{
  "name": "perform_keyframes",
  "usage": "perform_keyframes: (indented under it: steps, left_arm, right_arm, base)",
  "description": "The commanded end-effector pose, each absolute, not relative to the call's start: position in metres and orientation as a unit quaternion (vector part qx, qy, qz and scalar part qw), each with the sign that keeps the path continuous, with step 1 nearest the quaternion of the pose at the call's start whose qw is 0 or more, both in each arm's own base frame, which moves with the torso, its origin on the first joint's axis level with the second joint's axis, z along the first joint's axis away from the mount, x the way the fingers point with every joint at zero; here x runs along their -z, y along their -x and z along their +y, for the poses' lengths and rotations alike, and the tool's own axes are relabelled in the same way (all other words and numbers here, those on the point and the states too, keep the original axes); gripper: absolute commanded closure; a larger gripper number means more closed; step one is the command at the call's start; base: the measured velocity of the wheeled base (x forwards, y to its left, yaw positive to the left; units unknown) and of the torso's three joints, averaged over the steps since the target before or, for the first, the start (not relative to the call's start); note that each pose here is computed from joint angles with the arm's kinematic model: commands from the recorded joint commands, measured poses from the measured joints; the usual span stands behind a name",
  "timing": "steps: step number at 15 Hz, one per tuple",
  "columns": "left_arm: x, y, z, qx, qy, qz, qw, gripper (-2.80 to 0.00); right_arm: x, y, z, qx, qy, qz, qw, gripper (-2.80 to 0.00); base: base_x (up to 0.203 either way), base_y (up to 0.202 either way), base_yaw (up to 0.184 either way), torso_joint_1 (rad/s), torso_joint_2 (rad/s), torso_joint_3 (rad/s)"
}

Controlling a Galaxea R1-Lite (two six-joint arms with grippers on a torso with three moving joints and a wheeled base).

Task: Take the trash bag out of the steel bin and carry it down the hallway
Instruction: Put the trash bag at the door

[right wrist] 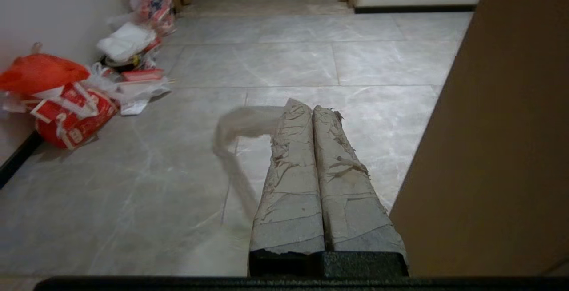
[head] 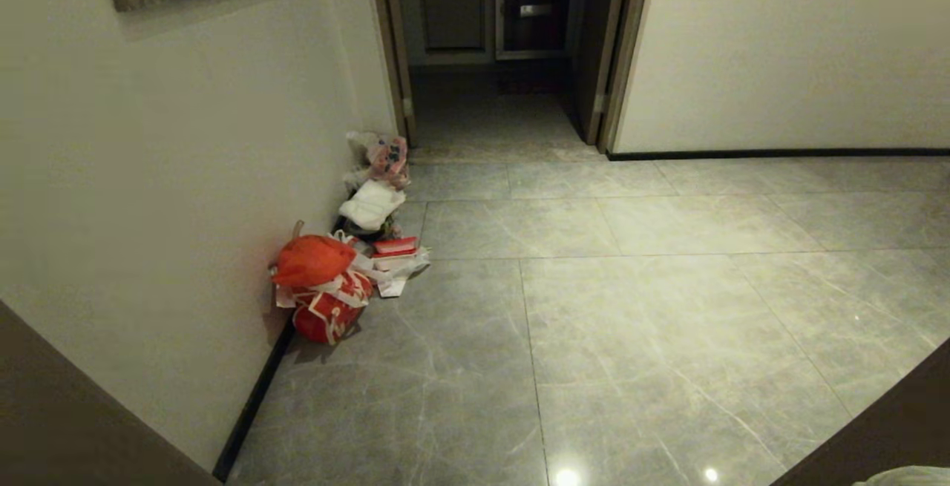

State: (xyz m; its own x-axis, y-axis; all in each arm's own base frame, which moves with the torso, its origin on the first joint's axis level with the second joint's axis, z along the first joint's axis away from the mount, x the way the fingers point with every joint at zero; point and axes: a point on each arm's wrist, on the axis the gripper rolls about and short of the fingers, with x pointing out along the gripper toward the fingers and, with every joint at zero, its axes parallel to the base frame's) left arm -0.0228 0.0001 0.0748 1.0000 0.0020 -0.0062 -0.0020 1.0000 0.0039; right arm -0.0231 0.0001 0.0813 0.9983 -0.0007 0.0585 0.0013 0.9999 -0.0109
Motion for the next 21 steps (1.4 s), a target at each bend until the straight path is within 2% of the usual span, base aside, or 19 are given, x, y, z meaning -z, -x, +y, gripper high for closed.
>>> perform_keyframes:
  steps: [1, 6, 21]
  left_arm:
    - [-0.0751, 0.0228, 0.0001, -0.001, -0.002, 0.003, 1.000, 0.00]
    - [-0.0751, 0.0229, 0.0001, -0.002, -0.002, 0.003, 1.000, 0.00]
    - [-0.0752, 0.0228, 0.0001, -0.002, -0.002, 0.003, 1.000, 0.00]
  right_arm:
    - [-0.0744, 0.0212, 0.0001, 0.000, 0.005, -0.017, 1.000, 0.00]
    - [-0.0744, 0.0212, 0.0001, 0.000, 0.005, -0.017, 1.000, 0.00]
    - [-0.0744, 0.0212, 0.0001, 0.000, 0.005, -0.017, 1.000, 0.00]
  base:
    - [0.000, 0.000, 0.000, 0.000, 0.00, 0.000]
    - [0.012, 0.000, 0.000, 0.001, 0.00, 0.001]
    - [0.191, 0.000, 0.001, 0.000, 0.00, 0.004]
